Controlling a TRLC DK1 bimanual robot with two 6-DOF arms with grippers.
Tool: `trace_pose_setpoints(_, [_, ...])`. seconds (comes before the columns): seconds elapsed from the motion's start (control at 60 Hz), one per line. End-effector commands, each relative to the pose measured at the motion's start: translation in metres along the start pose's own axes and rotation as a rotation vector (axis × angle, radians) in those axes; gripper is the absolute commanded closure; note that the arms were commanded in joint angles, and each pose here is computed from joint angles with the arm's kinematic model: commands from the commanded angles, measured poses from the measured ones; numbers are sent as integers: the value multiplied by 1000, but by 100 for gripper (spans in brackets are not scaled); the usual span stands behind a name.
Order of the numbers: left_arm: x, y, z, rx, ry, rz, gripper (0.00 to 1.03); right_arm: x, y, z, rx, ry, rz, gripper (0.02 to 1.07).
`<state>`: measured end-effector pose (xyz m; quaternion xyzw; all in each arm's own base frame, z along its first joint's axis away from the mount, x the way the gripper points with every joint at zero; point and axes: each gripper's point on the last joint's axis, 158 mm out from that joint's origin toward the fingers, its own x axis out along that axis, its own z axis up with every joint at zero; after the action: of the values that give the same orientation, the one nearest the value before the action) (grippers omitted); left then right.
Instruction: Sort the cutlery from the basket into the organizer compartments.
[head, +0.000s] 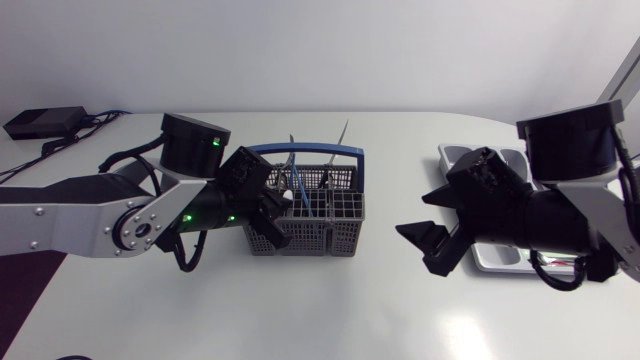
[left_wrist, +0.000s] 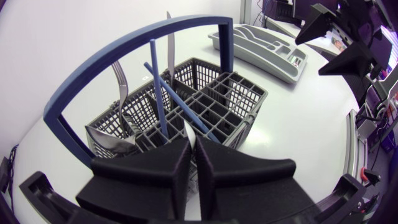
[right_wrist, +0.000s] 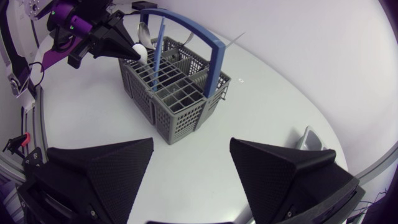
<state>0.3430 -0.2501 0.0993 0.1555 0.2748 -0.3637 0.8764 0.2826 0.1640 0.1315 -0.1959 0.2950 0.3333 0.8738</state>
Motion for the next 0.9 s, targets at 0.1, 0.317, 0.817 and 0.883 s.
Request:
trace_pose_setpoints(0.1, [-11, -1, -1, -6, -7, -4, 97, 14, 28, 15, -12, -11, 79, 19])
trace_pose_setpoints(0.317, [-30, -5, 8, -4, -27, -23, 97, 17, 33, 24, -23, -18, 104, 18])
trace_pose_setpoints(0.817, [-86, -20, 39, 4, -122, -111, 97, 11, 73, 57, -111, -85, 216, 18])
trace_pose_setpoints(0.883, [-95, -27, 44, 24, -137, -143, 97, 9, 76, 59, -129, -93, 221, 16])
